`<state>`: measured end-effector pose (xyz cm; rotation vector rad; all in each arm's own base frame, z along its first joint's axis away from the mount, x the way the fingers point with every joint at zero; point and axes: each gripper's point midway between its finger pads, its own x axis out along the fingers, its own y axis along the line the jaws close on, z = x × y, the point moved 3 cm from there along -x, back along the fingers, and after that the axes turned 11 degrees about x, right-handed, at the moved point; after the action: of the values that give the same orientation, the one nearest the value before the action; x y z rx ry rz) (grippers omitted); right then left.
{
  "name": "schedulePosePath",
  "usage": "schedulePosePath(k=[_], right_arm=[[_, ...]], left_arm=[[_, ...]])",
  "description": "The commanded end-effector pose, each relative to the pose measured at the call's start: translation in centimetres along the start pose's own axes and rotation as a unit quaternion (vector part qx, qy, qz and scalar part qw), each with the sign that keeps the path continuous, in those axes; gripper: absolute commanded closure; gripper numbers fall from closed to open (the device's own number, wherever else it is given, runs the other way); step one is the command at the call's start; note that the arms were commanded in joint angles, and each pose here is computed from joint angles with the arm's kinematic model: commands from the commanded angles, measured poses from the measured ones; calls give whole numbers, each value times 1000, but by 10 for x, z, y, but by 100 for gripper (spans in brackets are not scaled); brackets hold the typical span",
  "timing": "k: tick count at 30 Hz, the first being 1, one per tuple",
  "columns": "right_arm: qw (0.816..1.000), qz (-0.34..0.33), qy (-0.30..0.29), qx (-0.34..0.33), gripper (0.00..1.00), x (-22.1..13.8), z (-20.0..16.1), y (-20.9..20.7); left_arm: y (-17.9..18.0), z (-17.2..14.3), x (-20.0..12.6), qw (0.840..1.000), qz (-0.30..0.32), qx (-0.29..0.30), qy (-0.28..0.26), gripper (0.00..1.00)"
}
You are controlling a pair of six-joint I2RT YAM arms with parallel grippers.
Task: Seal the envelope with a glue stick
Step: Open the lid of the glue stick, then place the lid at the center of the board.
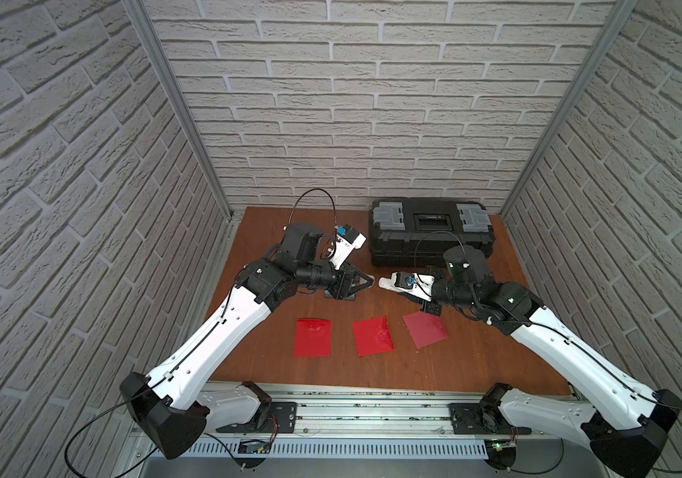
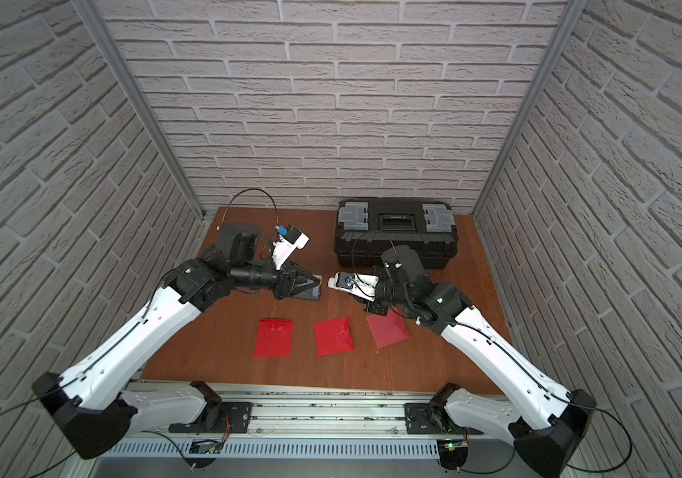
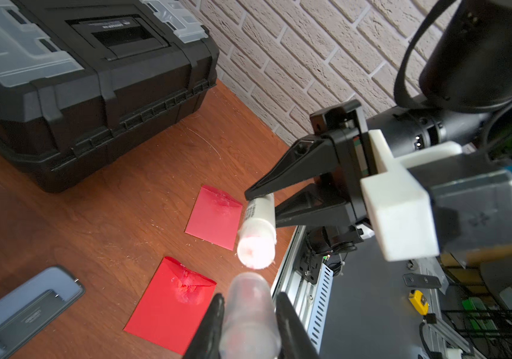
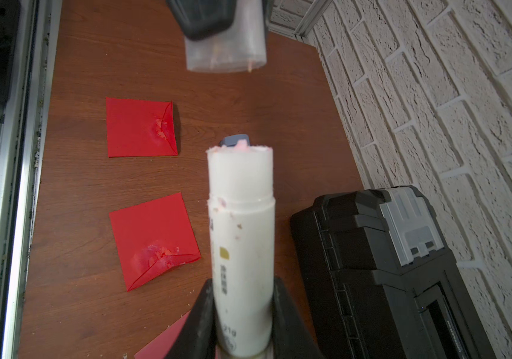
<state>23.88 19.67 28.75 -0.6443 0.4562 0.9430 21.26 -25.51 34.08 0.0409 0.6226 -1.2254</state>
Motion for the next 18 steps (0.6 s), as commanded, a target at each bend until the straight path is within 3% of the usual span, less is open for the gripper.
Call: schedulePosePath(k=[1,6,11,18], right_arm=[[1000,-22,4,8,97,-2,-2,-5],[999,-25,16,23,97,-1,-8,-5],[999,-26,35,29,98,2,-18,-3],[998,-23,44,26,98,5,-22,-1]], left_arm=[[14,-6,-8,999,52,0,17,97],[59,-34,-10,982,165,-19,94,95],[119,-73,-18,942,275,-71,178,92],[187,-132,-22,883,353,-145,274,92]])
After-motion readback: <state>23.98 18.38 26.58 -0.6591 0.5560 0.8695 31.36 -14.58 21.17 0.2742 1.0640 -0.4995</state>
